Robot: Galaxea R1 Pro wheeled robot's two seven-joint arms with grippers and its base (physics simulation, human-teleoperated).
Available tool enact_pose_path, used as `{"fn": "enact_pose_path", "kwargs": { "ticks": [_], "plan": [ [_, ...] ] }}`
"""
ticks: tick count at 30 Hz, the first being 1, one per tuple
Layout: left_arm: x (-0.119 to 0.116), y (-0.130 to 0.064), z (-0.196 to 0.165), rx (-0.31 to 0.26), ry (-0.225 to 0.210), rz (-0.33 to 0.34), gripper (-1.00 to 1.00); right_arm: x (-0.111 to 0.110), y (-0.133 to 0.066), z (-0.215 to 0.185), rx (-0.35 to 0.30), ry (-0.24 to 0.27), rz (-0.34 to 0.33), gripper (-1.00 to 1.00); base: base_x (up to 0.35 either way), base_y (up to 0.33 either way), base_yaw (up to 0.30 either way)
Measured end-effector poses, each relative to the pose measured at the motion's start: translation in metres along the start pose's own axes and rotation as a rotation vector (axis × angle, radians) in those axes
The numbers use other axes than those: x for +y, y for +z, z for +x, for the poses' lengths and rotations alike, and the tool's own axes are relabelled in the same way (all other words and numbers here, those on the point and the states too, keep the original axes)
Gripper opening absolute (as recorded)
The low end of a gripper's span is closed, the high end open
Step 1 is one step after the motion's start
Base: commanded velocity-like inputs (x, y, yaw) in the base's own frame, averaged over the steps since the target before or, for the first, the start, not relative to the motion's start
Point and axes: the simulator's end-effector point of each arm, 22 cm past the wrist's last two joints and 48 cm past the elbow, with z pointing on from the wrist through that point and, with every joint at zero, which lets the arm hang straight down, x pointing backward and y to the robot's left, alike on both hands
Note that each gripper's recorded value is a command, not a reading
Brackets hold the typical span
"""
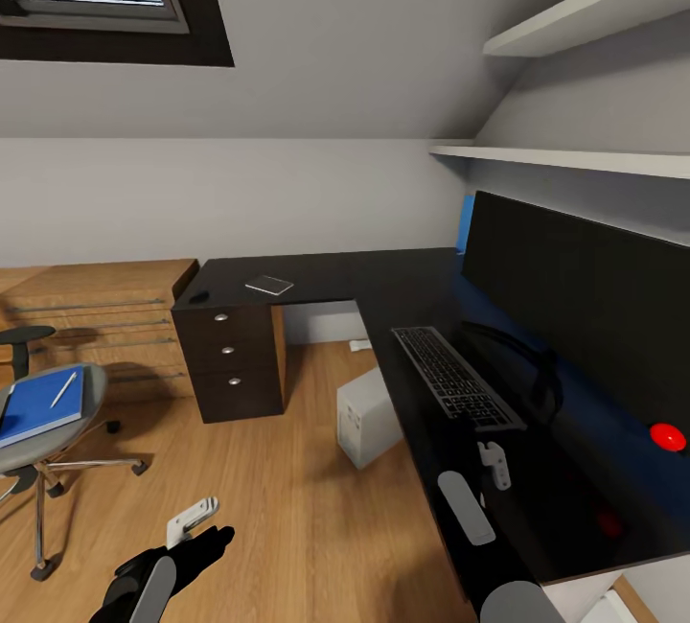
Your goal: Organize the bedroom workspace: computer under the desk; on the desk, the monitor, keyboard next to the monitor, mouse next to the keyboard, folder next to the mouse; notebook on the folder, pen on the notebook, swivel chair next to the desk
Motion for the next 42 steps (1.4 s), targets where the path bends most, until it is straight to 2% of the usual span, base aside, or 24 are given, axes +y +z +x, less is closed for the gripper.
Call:
{"fn": "enact_pose_path", "kwargs": {
  "ticks": [21,28,42],
  "plan": [
    [0.0008,0.0002,0.0,0.0,0.0,-0.001,1.0,-0.001,0.0006,-0.0022,-0.005,0.007,0.003,-1.0,0.056,0.0,0.0],
    [0.0011,0.0001,0.0001,0.0,-0.001,-0.002,1.0,-0.0033,0.0004,-0.0089,-0.035,0.005,0.013,-1.0,0.131,0.0,0.0],
    [0.0013,0.0002,0.0001,0.001,-0.001,-0.002,1.0,-0.0026,0.0006,-0.009,-0.033,0.003,0.016,-1.0,0.01,0.0,0.0]
  ]
}}
